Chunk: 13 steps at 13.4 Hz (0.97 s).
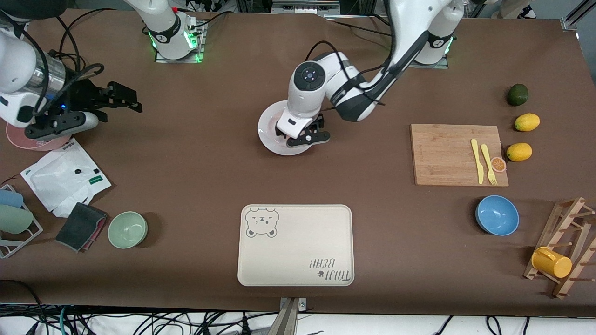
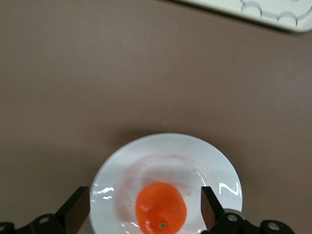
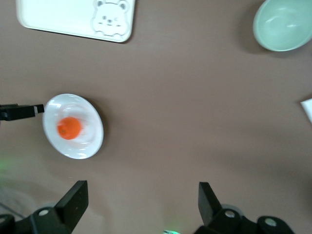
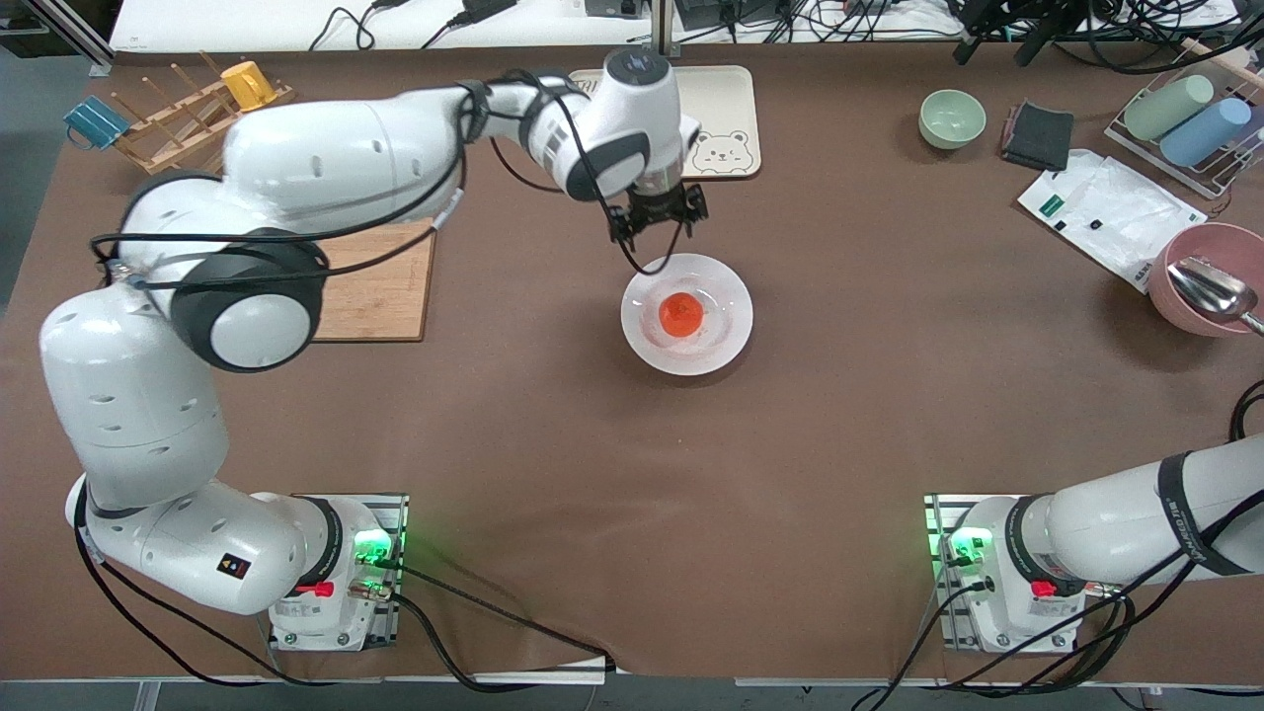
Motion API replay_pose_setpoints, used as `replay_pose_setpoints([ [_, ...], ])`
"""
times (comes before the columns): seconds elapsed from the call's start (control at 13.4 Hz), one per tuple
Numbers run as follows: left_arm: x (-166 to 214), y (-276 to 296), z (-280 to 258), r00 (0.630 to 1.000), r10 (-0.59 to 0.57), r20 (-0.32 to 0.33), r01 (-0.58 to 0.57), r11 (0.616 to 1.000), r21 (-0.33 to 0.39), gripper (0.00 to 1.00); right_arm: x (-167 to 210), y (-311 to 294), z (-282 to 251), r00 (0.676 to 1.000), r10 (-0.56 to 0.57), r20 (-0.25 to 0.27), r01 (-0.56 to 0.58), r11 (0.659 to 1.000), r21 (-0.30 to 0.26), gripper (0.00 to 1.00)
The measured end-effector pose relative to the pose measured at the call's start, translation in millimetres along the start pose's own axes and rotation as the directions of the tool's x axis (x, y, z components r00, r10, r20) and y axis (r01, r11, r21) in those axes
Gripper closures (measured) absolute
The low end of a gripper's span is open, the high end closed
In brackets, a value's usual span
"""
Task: Place orange and plate with both arms
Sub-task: 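Release the orange onto the plate while the right gripper reaches forward, then withdraw the left gripper while the right gripper approaches the plate rim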
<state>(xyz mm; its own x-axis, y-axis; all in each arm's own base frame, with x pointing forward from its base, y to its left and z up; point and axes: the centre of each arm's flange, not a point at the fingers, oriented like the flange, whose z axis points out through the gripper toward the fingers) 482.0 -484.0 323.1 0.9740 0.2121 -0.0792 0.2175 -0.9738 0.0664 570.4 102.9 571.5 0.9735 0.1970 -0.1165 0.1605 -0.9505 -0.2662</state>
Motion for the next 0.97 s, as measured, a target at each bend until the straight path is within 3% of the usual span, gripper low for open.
replay_pose_setpoints([
  [0.22, 45.5, -46.9, -51.1, 0.993, 0.114, -0.020, -0.113, 0.993, 0.045, 0.00, 15.1, -1.2, 38.7, 0.999, 0.026, 0.028, -0.030, 0.990, 0.141, 0.00],
  [0.37, 75.4, -80.5, -75.8, 0.984, 0.180, -0.014, -0.178, 0.981, 0.073, 0.00, 22.5, -0.9, 72.4, 0.997, 0.054, 0.058, -0.067, 0.965, 0.253, 0.00],
  [0.75, 140.9, -151.7, -162.0, 0.946, 0.322, 0.036, -0.324, 0.939, 0.112, 0.00, 28.4, 12.6, 171.4, 0.994, 0.029, 0.104, -0.077, 0.866, 0.494, 0.00],
  [0.97, 167.1, -190.1, -198.8, 0.942, 0.334, 0.041, -0.337, 0.935, 0.110, 0.00, 35.7, 21.4, 220.4, 0.994, -0.001, 0.110, -0.065, 0.797, 0.600, 0.00],
])
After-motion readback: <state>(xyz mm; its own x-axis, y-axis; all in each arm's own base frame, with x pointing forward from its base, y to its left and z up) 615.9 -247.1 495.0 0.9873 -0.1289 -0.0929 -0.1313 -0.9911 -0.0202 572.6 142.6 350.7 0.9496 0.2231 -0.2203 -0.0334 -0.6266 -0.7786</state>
